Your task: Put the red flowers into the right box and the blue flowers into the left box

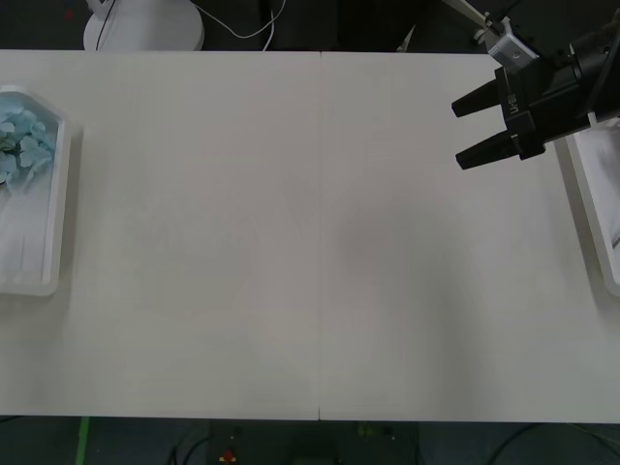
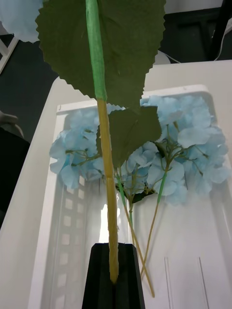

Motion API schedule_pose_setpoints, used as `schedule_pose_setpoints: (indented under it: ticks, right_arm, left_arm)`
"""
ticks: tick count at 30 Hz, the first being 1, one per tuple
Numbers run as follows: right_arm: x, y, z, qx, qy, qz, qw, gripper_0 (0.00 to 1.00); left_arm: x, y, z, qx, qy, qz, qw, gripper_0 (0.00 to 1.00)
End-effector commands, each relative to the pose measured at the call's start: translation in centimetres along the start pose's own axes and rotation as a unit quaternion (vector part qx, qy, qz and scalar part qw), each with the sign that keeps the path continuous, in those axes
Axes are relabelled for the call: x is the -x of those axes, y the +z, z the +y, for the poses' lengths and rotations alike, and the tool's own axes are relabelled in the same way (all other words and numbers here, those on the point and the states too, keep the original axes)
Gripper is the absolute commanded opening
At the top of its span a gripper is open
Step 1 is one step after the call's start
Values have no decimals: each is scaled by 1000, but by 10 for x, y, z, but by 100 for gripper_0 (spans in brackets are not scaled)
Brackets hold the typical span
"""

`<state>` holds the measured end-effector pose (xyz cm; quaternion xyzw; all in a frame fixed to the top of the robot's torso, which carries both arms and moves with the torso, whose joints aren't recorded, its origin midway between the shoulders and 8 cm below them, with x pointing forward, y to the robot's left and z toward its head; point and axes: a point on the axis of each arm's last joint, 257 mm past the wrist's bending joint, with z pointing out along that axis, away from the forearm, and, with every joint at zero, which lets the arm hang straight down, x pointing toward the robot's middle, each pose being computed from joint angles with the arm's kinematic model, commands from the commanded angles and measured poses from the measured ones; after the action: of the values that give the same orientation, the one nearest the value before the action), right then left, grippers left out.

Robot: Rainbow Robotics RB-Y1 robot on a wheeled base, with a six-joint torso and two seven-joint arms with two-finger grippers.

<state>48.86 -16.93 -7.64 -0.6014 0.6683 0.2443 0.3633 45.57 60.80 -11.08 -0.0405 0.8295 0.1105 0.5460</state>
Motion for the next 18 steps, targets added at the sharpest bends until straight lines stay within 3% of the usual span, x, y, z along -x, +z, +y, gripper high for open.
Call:
schedule_pose_setpoints:
  ticks: [1,6,9,11,12,15,18]
  right_arm:
    - [9,-20,-5,-19,-8,-6,1000,93]
    - [9,-20,-5,-19,-8,-6,1000,93]
    - [9,-20,-5,-19,-8,-6,1000,93]
    - [9,-20,-5,-19,-8,-6,1000,97]
    - [9,-20,-5,-19,-8,-6,1000,98]
    - [9,-20,-5,-19,-8,-6,1000,100]
    - [9,-20,-5,-19,-8,-6,1000,100]
  left_arm:
    - [0,-13,30,40,-7,2,999,0]
    - [-6,-9,24,36,-7,-2,999,3]
    - [-5,-9,22,32,-10,-4,999,25]
    - [-4,-9,19,27,-15,-7,1000,51]
    - [-3,-8,17,23,-16,-8,1000,58]
    - [2,-6,8,9,-24,-17,1000,75]
    - [12,-3,-24,-44,-49,-33,997,80]
